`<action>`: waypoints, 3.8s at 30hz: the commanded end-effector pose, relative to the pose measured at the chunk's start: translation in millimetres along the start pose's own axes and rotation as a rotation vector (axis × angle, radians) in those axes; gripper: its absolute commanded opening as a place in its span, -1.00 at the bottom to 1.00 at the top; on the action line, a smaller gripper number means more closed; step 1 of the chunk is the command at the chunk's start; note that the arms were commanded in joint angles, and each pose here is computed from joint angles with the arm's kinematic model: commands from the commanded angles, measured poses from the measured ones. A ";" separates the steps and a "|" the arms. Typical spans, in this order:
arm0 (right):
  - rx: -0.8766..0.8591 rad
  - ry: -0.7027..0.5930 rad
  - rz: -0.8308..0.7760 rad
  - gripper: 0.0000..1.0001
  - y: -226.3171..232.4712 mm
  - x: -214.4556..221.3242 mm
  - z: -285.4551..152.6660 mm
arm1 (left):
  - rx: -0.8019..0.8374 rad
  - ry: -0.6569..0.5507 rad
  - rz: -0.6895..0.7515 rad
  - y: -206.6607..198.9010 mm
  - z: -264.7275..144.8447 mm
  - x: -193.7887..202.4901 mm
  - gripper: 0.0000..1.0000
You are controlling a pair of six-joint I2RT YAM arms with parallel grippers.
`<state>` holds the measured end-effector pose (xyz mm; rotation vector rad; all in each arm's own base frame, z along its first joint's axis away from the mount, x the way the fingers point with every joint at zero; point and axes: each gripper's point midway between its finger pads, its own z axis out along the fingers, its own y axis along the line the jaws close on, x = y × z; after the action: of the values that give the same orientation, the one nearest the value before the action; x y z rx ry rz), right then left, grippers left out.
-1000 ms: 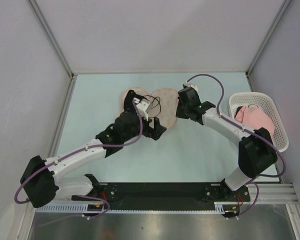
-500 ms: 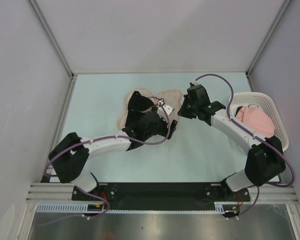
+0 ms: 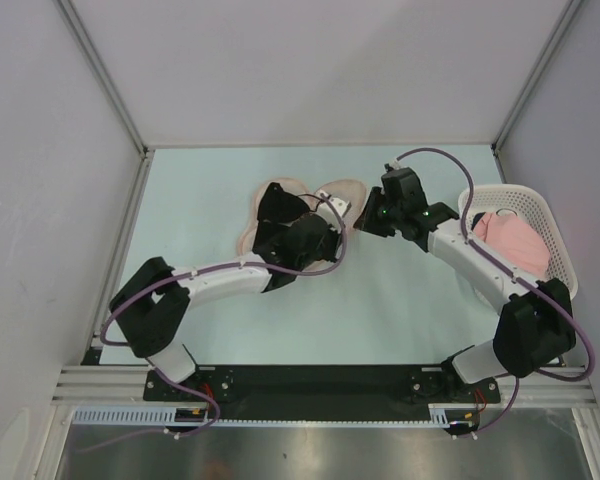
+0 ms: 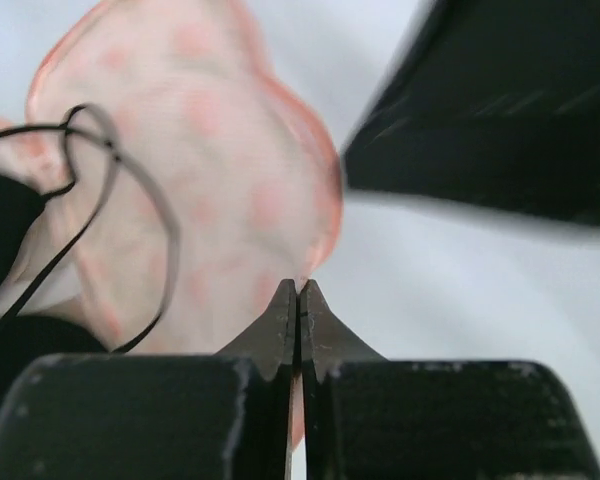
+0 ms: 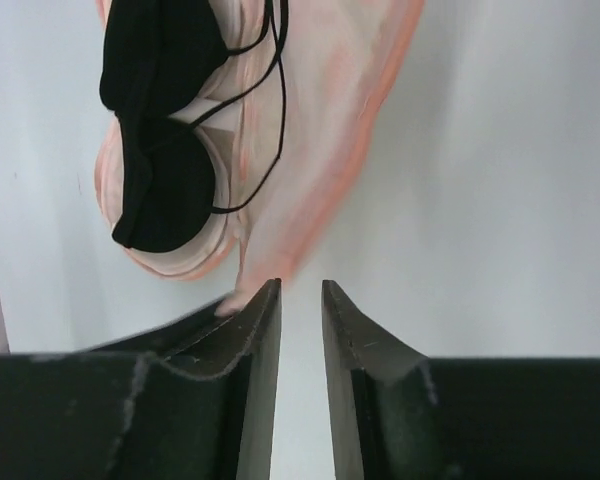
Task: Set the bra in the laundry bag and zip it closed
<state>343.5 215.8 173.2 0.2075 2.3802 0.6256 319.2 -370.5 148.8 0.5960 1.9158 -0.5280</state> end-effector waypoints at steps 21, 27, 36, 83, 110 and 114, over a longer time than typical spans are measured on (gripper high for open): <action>-0.082 0.012 -0.048 -0.17 11.6 1.5 16.4 | -0.390 -0.453 -0.915 206.8 -133.1 39.8 -1.00; -0.135 0.084 -0.076 -0.13 29.0 23.1 38.1 | -0.674 -0.335 -1.007 241.4 -146.9 81.9 -1.00; -0.417 0.223 0.035 0.69 87.1 45.2 91.2 | -0.700 -0.220 -0.929 264.4 -144.0 81.9 -0.75; -0.436 0.323 0.031 0.89 76.2 84.8 114.1 | -0.197 0.438 -0.324 333.5 -34.3 63.8 -0.99; -0.699 0.232 0.183 0.99 153.3 93.0 181.3 | -0.305 0.649 -0.524 351.1 -33.7 138.8 -0.99; -0.710 0.222 0.192 1.00 164.5 92.5 196.1 | -0.304 0.645 -0.533 354.0 -34.8 138.7 -0.99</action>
<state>372.6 447.4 64.0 0.0187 2.2836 1.5806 465.5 -77.5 22.5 0.0915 2.6655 -0.4921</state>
